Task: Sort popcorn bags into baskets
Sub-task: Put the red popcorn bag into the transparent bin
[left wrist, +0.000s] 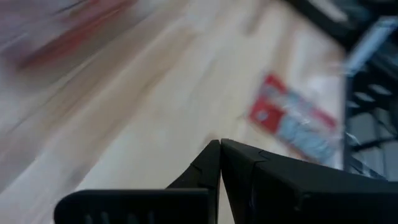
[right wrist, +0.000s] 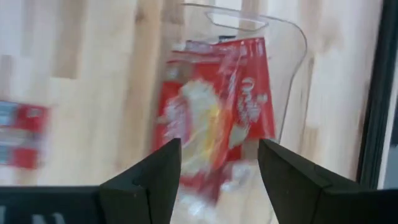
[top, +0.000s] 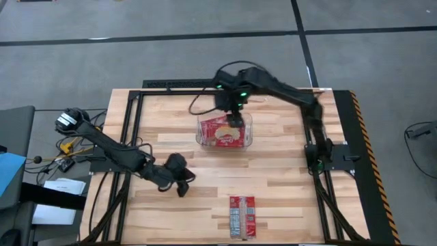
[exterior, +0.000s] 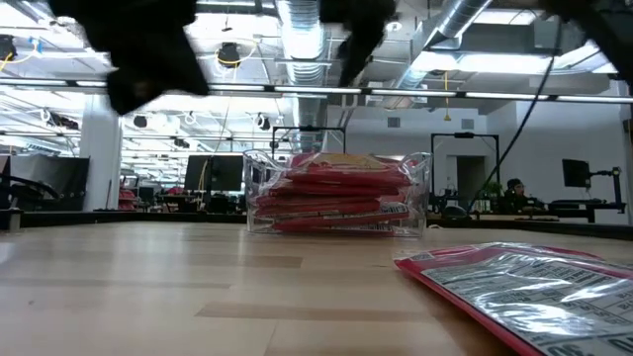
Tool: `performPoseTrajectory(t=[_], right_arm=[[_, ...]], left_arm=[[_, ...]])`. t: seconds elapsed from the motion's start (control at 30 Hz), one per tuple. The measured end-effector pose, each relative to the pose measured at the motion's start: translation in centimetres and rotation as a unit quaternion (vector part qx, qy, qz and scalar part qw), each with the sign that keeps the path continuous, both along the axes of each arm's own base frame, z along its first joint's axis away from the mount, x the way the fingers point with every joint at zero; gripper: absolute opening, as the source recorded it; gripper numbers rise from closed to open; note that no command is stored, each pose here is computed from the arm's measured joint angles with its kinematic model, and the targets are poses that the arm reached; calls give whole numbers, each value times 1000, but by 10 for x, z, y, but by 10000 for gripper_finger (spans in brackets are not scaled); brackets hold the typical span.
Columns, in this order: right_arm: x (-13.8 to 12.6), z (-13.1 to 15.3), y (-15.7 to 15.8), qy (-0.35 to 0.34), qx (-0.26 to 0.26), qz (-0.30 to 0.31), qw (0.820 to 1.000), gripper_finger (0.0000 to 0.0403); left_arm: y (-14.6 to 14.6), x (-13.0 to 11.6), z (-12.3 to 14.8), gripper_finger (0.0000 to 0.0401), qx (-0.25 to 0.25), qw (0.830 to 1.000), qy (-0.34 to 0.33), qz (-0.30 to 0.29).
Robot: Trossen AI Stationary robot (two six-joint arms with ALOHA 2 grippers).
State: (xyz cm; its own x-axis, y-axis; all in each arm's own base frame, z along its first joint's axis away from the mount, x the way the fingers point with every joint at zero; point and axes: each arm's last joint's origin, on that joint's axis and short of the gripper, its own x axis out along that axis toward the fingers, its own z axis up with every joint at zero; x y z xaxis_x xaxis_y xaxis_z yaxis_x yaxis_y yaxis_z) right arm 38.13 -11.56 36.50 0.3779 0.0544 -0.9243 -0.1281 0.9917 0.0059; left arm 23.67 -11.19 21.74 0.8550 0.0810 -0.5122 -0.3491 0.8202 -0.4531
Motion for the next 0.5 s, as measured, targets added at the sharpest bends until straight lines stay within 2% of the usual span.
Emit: performPoseTrajectory(t=[0.1, 0.2, 0.37, 0.5], right_arm=[[-31, 31, 15, -20, 24, -39, 999, 225], [-56, 56, 30, -36, 45, -76, 995, 216], [-92, 95, 69, -93, 75, -116, 986, 199], [-106, 105, 113, -95, 78, -138, 983, 185]], left_arm=[[-4, 26, -7, 0, 12, 997, -51, -60], [-8, 50, -26, 0, 11, 991, -86, -101], [-14, 84, -66, 0, 14, 988, -63, -138], [-33, 106, -88, 0, 20, 975, -41, -216]])
